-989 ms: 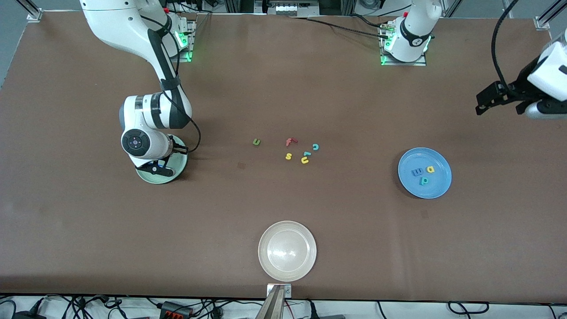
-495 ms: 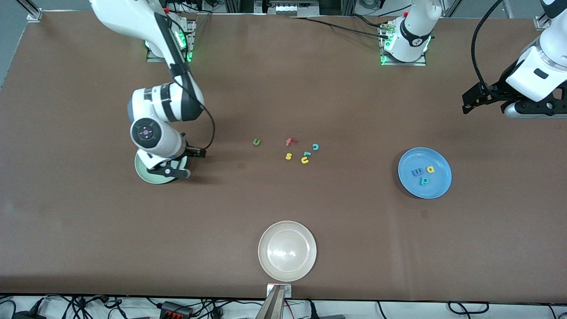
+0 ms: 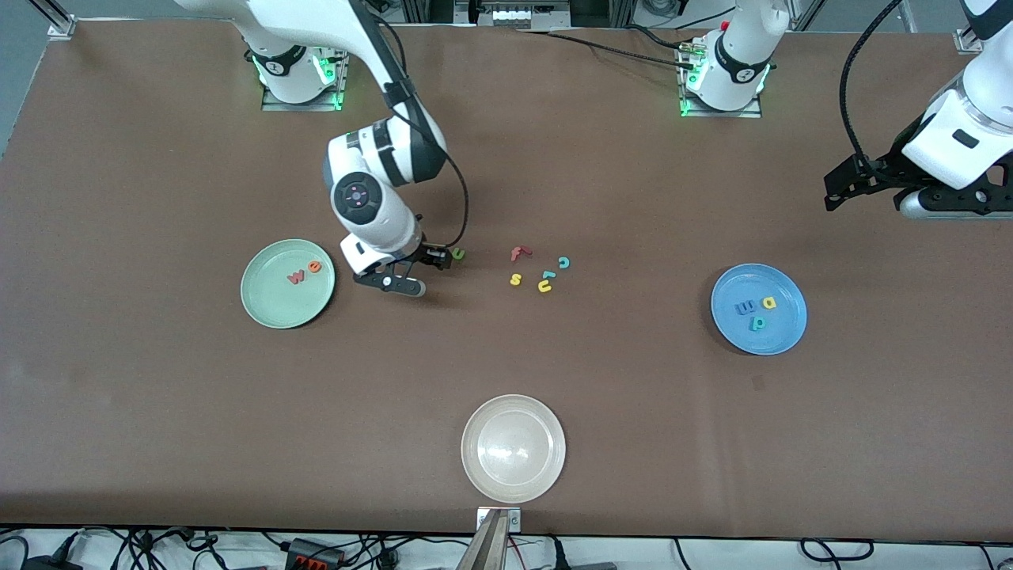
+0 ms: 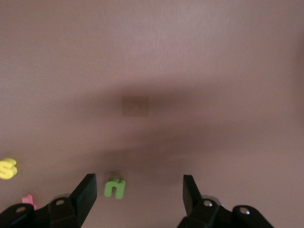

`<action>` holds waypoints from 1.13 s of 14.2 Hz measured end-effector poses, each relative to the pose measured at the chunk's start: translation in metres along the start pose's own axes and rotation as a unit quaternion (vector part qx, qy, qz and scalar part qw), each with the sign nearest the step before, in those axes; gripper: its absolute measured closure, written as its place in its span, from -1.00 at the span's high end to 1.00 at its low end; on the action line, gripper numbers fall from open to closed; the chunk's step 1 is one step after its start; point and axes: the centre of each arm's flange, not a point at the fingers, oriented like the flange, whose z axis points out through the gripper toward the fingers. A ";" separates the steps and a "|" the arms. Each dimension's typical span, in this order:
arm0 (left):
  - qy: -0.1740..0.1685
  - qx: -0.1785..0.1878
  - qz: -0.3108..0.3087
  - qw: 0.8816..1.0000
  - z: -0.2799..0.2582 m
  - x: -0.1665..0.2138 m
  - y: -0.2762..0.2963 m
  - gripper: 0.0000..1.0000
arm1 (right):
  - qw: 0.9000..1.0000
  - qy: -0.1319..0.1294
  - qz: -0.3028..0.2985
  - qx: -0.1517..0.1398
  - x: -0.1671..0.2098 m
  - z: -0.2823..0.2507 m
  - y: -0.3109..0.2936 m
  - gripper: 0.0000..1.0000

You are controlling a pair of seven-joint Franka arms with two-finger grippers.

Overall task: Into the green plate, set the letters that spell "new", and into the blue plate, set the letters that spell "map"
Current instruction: 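Reach the green n with the right gripper and grasp it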

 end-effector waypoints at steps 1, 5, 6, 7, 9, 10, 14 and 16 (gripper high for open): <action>0.000 0.000 0.000 1.000 0.000 0.000 0.000 1.00 | 1.000 0.002 0.030 -0.004 -0.004 0.007 -0.006 0.54; 0.000 0.000 -0.001 1.000 -0.001 0.000 0.001 1.00 | 0.992 0.013 0.121 -0.013 -0.018 0.030 -0.037 0.37; 0.000 0.000 -0.001 1.000 -0.001 0.000 0.001 1.00 | 0.991 0.015 0.128 -0.017 -0.024 0.037 -0.045 0.37; -0.002 0.000 -0.001 1.000 0.000 0.000 0.001 1.00 | 0.991 0.016 0.131 -0.020 -0.028 0.043 -0.050 0.36; -0.003 0.000 -0.001 1.000 0.000 -0.001 0.001 1.00 | 0.991 0.016 0.132 -0.027 -0.033 0.051 -0.052 0.33; -0.003 0.000 -0.001 1.000 0.000 -0.001 0.001 1.00 | 0.991 0.015 0.131 -0.030 -0.034 0.054 -0.052 0.33; -0.003 0.000 -0.001 1.000 0.000 -0.001 0.001 1.00 | 0.991 0.010 0.131 -0.039 -0.038 0.061 -0.048 0.33; -0.003 0.000 -0.001 1.000 0.000 -0.001 0.001 1.00 | 0.991 0.010 0.130 -0.040 -0.040 0.062 -0.049 0.32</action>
